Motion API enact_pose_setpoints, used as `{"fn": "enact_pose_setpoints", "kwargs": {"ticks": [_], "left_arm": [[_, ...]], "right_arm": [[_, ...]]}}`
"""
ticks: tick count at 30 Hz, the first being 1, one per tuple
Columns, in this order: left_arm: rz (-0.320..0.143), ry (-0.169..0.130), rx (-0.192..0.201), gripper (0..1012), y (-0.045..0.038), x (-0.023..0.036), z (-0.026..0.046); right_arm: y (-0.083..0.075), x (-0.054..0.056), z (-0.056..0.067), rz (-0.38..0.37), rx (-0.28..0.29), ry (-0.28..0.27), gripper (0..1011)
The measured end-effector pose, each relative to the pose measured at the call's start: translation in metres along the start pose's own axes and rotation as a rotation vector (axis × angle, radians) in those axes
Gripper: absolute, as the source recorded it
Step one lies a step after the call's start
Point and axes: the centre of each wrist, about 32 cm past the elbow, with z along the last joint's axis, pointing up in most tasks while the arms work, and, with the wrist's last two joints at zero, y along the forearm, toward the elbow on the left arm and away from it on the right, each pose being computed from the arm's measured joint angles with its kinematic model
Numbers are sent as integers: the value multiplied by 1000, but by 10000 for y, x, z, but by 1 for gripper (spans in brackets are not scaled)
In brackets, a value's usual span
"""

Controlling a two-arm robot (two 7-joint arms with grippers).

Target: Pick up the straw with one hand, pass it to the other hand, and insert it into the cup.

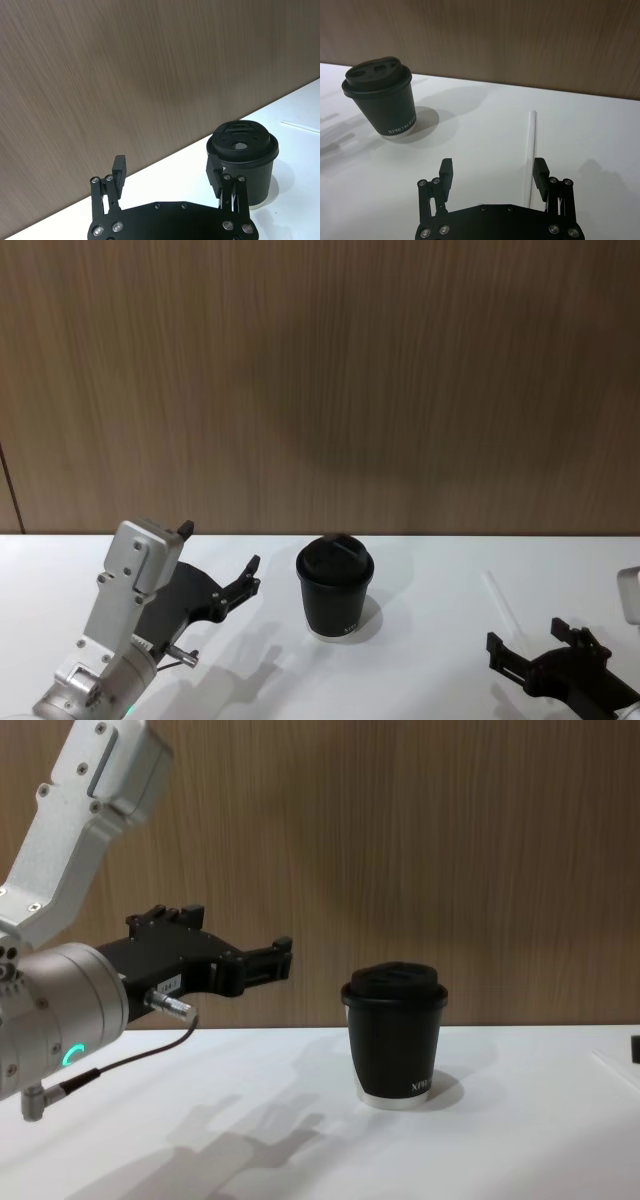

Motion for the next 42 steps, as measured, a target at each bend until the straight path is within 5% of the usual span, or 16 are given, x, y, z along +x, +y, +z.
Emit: {"fn": "enact_pose_setpoints", "kwargs": {"ticks": [20,42], "left_arm": [[0,0,0,1003,0,1,0],[0,0,0,1003,0,0,0]], "right_arm": [[-32,28,-7,-15,-103,-22,1001],[51,109,-91,-35,-157,39,1001]]}}
